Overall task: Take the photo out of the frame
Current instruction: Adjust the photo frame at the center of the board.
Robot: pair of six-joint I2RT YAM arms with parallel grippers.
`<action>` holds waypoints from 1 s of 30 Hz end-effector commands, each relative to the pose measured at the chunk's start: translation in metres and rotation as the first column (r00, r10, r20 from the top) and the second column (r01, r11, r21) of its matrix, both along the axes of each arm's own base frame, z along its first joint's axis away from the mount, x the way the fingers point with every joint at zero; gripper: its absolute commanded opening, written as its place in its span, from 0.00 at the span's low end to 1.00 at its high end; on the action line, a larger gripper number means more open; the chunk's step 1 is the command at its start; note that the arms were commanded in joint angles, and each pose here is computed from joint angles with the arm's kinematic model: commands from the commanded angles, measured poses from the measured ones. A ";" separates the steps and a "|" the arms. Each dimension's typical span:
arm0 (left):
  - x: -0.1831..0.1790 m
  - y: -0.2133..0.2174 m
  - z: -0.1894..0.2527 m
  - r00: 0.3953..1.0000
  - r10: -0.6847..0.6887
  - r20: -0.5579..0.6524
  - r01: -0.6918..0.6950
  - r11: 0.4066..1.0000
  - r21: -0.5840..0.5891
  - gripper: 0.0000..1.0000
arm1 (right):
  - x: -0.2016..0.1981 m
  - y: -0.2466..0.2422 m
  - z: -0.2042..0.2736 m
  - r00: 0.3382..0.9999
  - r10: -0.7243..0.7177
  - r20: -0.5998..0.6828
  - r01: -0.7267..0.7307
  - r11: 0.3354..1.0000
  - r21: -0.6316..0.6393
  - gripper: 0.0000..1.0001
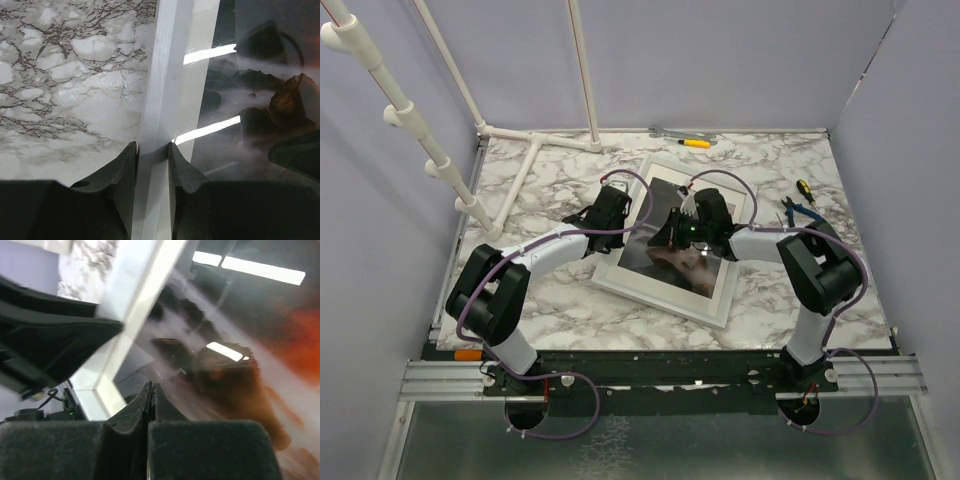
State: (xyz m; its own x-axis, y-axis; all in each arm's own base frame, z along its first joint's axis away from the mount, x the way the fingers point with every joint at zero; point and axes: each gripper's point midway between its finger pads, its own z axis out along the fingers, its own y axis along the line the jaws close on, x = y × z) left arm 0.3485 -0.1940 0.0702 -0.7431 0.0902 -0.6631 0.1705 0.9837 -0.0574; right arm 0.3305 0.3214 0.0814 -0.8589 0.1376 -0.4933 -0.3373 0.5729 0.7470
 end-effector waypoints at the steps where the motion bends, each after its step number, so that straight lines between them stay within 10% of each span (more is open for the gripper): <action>1: 0.022 -0.003 0.045 0.990 0.054 0.127 -0.048 0.998 -0.052 0.00 | 0.002 0.000 -0.043 0.996 -0.027 -0.090 0.023 0.999 -0.045 0.01; 22: 0.020 0.001 0.047 0.990 0.057 0.128 -0.052 0.998 -0.042 0.00 | 0.007 0.009 0.051 0.994 0.041 0.104 -0.047 0.998 0.050 0.01; 30: 0.019 -0.001 0.053 0.989 0.056 0.135 -0.049 0.997 -0.055 0.00 | -0.011 -0.004 -0.046 0.995 0.015 -0.096 -0.020 0.998 -0.058 0.01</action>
State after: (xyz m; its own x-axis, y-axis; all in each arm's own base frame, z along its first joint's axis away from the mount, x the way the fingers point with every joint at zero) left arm 0.3440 -0.1916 0.0742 -0.7477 0.0892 -0.6580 0.1676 0.9842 -0.0571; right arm 0.3346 0.3300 0.1078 -0.8306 0.1324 -0.5410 -0.4060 0.5211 0.7508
